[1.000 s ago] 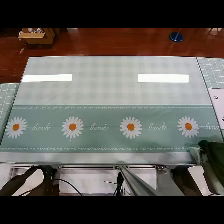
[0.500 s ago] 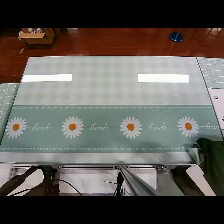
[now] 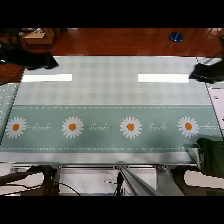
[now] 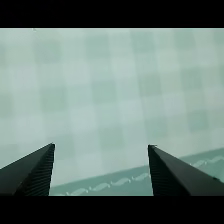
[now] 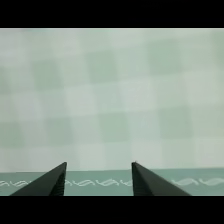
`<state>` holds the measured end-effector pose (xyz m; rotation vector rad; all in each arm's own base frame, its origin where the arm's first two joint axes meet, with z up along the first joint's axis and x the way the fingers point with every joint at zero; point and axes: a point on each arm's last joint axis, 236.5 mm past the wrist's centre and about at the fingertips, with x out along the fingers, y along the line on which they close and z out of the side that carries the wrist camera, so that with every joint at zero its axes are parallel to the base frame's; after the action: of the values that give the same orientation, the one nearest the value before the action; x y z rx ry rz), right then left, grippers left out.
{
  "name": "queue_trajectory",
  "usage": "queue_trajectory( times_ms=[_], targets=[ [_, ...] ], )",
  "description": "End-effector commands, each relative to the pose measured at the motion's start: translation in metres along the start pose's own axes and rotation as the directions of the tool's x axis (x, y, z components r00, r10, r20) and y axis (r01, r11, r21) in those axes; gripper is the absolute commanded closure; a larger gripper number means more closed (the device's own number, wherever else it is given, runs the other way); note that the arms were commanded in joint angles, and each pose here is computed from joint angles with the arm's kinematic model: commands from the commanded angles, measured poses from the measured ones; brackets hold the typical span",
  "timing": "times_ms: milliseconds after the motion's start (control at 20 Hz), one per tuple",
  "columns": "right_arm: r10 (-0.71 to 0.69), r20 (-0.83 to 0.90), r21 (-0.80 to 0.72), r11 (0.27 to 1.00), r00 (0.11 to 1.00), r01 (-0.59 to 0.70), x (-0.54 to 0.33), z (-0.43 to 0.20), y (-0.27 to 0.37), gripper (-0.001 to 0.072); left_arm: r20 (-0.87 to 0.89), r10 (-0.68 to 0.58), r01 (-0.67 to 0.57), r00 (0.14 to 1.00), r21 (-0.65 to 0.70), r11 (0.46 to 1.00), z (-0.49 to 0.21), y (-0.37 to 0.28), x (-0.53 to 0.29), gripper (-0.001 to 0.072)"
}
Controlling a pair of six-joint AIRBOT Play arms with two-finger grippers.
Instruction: Fold the shirts.
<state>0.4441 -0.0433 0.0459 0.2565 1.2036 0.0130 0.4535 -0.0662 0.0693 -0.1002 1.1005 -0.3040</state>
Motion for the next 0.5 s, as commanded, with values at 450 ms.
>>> queue_trajectory(
  times_ms=[450],
  targets=[
    [0.009, -0.189, -0.153, 0.987, 0.982, -0.039, 0.027, -0.038, 0.067, 0.0225, -0.204, 0.080, -0.076, 0.976, 0.025, 0.997, -0.042, -0.032, 0.053, 0.0037]
  ],
)
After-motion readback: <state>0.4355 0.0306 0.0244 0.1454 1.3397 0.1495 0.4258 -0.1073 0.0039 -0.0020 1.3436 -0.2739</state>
